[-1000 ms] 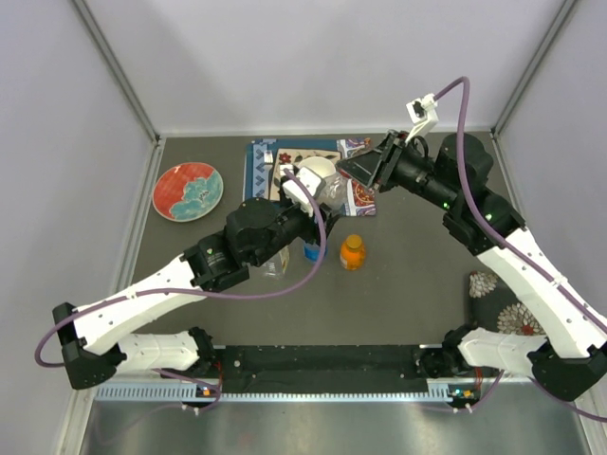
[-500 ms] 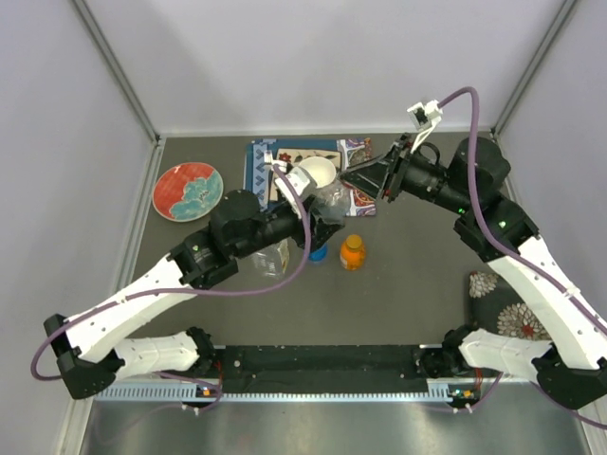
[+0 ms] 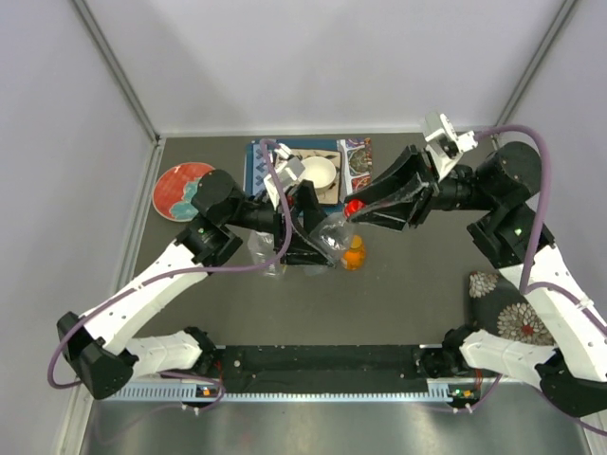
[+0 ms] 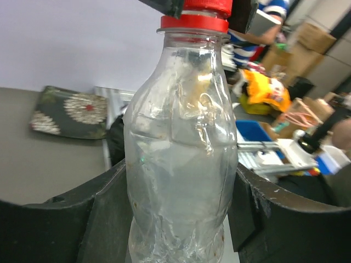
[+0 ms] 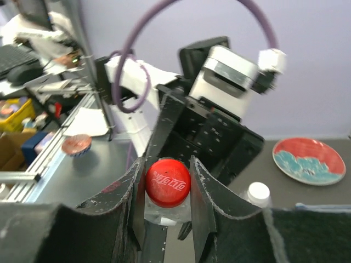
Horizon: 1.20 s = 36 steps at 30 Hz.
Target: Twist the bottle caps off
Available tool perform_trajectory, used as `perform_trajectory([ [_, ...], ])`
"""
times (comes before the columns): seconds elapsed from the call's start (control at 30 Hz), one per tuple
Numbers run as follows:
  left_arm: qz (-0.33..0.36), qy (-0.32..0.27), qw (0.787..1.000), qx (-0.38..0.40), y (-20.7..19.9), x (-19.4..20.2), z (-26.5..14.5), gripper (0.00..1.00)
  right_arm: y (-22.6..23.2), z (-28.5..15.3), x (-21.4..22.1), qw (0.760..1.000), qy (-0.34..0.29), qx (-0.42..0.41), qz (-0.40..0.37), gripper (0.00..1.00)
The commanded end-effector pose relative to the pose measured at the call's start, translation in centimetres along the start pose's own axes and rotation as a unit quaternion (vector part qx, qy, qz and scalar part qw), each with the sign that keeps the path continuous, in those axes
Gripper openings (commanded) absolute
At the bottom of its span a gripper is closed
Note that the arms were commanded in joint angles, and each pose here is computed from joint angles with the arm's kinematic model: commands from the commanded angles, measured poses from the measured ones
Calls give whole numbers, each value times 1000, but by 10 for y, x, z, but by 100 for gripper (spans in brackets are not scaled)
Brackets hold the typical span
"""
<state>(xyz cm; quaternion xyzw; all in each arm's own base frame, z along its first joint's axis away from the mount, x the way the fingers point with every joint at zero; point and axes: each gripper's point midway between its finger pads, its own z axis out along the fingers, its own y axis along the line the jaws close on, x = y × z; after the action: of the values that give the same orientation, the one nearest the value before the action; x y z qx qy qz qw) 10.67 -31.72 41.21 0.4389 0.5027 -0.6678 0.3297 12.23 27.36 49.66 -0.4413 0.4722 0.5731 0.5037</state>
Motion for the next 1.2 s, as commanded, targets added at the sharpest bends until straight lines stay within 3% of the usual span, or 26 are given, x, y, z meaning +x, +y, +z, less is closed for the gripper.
perform_trajectory([
  [0.0, 38, -5, 993, 108, -44, -19, -4, 29, 42, -6, 15, 988, 46, -145, 9, 0],
  [0.27, 30, -4, 988, 148, -51, -17, -5, 29, 64, -19, 30, 968, 82, -238, 5, 0],
  [0.5, 25, -1, 987, 160, -52, -17, -5, 29, 54, -17, 47, 968, 89, -233, 27, 0],
  [0.6, 22, 7, 988, 155, -48, -15, -5, 29, 50, -14, 44, 972, 84, -216, 29, 15],
  [0.63, 19, 9, 988, 153, -48, -14, -4, 29, 48, -14, 41, 975, 81, -207, 31, 35],
  [0.7, 36, 8, 989, 143, -42, -15, -2, 29, 41, -12, 34, 981, 69, -179, 27, 50],
  [0.73, 11, 14, 991, 129, -38, -12, -2, 29, 39, -12, 31, 983, 66, -168, 28, 58],
  [1.0, 49, 6, 999, 12, 1, -15, 2, 29, 5, -12, -12, 1000, 0, -13, 13, 70],
  [1.17, 70, -12, 987, -146, 52, -15, -5, 29, -32, -22, -43, 988, -60, 140, 17, 72],
])
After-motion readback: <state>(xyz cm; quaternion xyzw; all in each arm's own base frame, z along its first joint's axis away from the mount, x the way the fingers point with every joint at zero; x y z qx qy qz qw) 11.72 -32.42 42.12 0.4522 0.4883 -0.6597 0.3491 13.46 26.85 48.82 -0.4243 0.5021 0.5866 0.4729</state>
